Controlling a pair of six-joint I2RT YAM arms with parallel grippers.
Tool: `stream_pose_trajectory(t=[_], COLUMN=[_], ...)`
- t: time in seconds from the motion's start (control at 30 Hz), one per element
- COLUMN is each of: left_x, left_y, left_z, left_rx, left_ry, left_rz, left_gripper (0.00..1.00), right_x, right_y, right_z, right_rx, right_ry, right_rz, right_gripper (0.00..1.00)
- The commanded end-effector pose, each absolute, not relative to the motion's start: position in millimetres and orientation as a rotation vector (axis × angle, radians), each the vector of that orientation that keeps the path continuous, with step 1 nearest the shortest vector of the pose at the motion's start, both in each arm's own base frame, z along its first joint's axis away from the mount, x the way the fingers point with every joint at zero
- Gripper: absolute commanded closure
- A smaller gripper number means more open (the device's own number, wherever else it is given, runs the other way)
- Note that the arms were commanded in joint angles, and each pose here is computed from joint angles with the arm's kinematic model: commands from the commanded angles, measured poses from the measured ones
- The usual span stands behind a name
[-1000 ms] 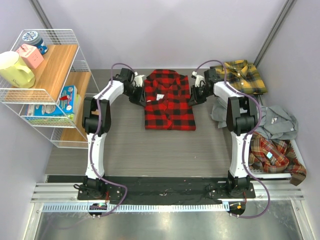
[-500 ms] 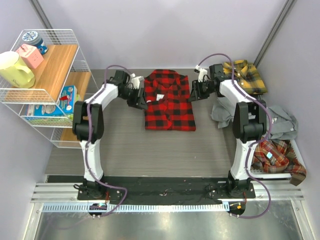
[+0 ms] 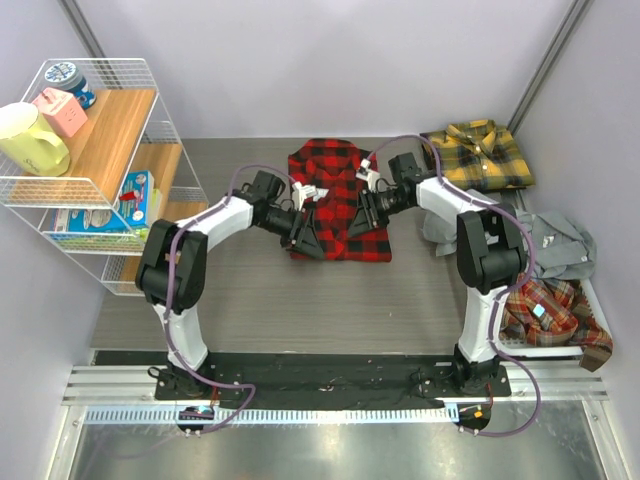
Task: Fold and stack the long sleeve shirts
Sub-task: Fold the shirt
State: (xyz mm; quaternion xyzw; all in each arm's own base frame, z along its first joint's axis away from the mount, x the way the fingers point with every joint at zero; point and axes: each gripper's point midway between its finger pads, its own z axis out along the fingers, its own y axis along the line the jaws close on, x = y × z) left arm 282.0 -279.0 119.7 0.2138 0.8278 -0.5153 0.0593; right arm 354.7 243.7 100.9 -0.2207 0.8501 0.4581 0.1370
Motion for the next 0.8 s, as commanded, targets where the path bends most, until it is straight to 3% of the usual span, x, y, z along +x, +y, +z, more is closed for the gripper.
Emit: stream_pose_trajectory(t=[0.0, 0.2, 0.33, 0.47, 0.57, 0.67, 0.77], left_x=[326, 328, 314, 307, 312, 334, 364], left_y=[-273, -235, -228, -232, -238, -245, -253], left_z=[83, 4, -3, 32, 82, 121, 117], left_rx=[0.468, 0.284, 0.267, 0.359, 0.513, 0.580, 0.539], left_ry=[2.567, 2.846, 2.899, 2.793, 2.605, 2.474, 2.468], left_rz=[-1.457, -1.256, -1.255, -1.365, -1.399, -1.383, -1.347], left_gripper=[0.50, 0.51, 0.50, 0.50, 0.50, 0.49, 0.48], right_x=[358, 364, 355, 357, 370, 373, 383], right_y=[243, 238, 234, 234, 235, 240, 243], right_z=[80, 26, 6, 27, 75, 115, 120], right_rx=[-0.618, -0.581, -0.576, -0.602, -0.631, -0.657, -0.648], right_ry=[2.484, 2.601, 2.662, 2.614, 2.505, 2.414, 2.379], right_rz=[1.363, 1.308, 1.285, 1.281, 1.301, 1.343, 1.339], right_gripper=[0.71, 0.72, 0.72, 0.68, 0.62, 0.59, 0.58])
